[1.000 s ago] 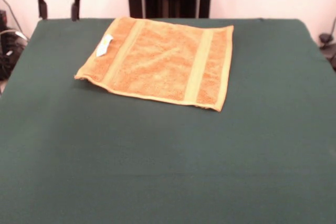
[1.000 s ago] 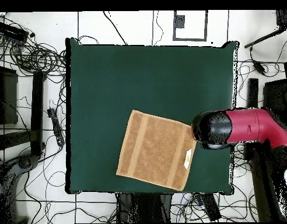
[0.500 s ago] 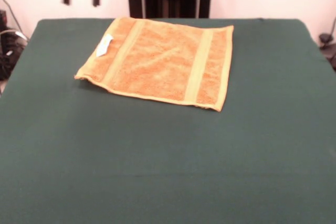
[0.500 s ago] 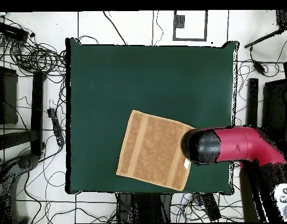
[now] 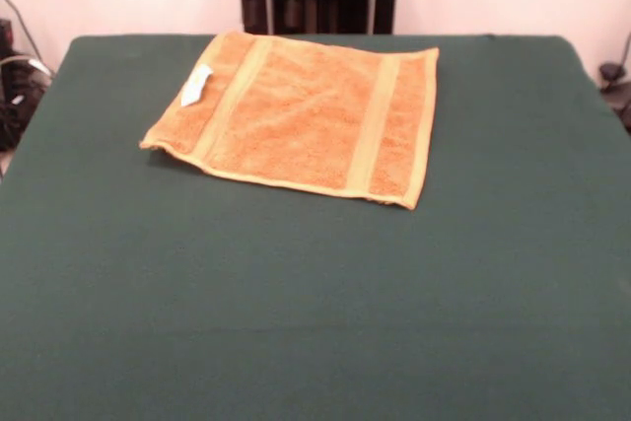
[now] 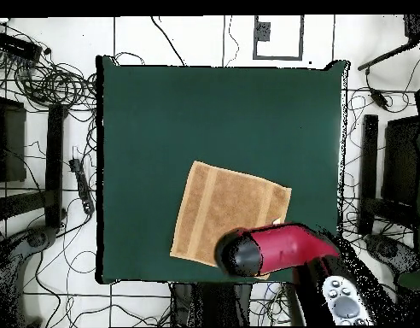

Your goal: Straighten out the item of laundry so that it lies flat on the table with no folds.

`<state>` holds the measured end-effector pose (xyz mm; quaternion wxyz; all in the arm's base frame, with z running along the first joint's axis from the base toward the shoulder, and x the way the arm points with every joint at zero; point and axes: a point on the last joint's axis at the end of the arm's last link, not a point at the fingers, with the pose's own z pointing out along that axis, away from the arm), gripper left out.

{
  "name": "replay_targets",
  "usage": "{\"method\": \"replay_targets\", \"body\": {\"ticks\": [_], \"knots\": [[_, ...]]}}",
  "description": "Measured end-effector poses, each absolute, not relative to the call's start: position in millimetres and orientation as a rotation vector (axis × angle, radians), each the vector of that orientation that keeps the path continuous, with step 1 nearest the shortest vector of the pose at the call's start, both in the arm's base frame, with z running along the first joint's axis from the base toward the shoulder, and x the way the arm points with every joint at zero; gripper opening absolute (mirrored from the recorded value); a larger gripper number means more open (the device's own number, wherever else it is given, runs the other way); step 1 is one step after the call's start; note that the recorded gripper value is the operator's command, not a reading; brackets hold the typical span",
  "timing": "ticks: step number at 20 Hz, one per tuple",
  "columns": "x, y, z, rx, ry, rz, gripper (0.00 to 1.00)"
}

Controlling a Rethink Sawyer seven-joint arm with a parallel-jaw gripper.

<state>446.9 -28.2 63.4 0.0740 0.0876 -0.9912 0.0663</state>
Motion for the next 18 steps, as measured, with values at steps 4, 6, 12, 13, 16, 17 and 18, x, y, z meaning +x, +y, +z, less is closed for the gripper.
{"method": "replay_targets", "body": {"ticks": [4, 6, 12, 13, 16, 17, 18], "knots": [[407.0, -0.7, 49.4, 0.167, -3.006, 0.150, 1.00], [395.7, 5.2, 44.3, 0.149, -3.013, 0.140, 1.00], [341.7, 37.4, 25.9, 0.196, -3.024, 0.108, 1.00], [334.6, 41.0, 24.4, 0.207, -3.022, 0.102, 1.00], [308.8, 51.2, 20.2, 0.229, -3.011, 0.081, 1.00], [305.7, 52.0, 19.9, 0.229, -3.009, 0.078, 1.00], [292.7, 54.6, 19.6, 0.223, -2.996, 0.069, 1.00]]}}
